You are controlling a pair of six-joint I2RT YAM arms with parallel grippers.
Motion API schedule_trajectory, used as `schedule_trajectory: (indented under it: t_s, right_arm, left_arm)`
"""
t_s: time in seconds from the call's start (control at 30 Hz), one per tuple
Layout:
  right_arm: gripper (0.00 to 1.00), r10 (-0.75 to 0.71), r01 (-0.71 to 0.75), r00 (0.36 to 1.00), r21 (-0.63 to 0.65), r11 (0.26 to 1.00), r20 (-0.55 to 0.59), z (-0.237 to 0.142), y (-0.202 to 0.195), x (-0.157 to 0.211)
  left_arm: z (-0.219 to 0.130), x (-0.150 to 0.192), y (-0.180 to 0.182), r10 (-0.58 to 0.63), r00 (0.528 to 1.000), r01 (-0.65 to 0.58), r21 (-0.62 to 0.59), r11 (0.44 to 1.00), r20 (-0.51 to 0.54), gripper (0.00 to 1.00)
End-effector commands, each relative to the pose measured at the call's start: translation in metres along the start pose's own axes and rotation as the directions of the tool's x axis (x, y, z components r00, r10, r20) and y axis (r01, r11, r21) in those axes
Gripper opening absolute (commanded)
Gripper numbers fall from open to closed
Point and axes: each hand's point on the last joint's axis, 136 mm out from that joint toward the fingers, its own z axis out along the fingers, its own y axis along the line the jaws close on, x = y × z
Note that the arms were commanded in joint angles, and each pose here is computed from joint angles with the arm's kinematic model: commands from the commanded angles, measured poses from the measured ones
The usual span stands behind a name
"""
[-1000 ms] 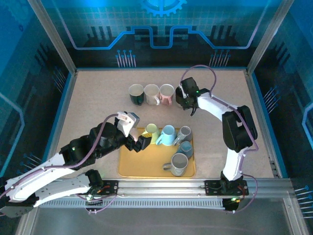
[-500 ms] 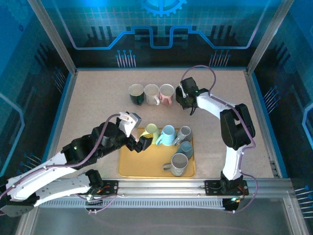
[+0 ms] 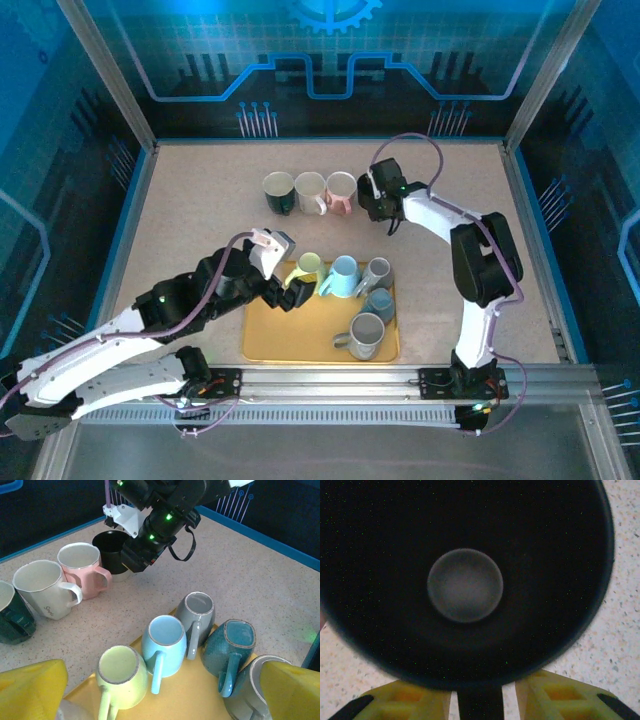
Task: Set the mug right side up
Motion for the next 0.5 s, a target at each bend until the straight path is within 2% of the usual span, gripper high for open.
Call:
schedule_trajectory:
  t_s: [0.0,0.17,0.27,0.47]
  right_arm:
    - [0.45,0.024,-0.023,0.995,-0.003,1.000,0.096,-0.033,-0.009,-0.022]
    - [0.59,0.032,-0.033,0.983,0.002,0.999,0.183,-0.084,-0.015,-0.033]
    - [0.60,0.043,-0.042,0.971,-0.008,0.999,0.236,-0.120,-0.015,-0.034]
    - [0.60,0.072,-0.038,0.942,-0.109,0.993,0.329,-0.187,0.005,-0.013]
  left_arm:
    - [0.002,0.000,-0.005,0.014,1.000,-0.014,0.029,0.999,-0.013,0.99]
    - [0.013,0.011,-0.019,0.044,0.991,-0.034,0.084,0.996,-0.127,0.99]
    - [0.020,0.019,-0.032,0.096,0.974,-0.072,0.119,0.990,-0.208,0.99]
    - [0.034,0.054,-0.076,0.262,0.882,-0.158,0.279,0.947,-0.392,0.99]
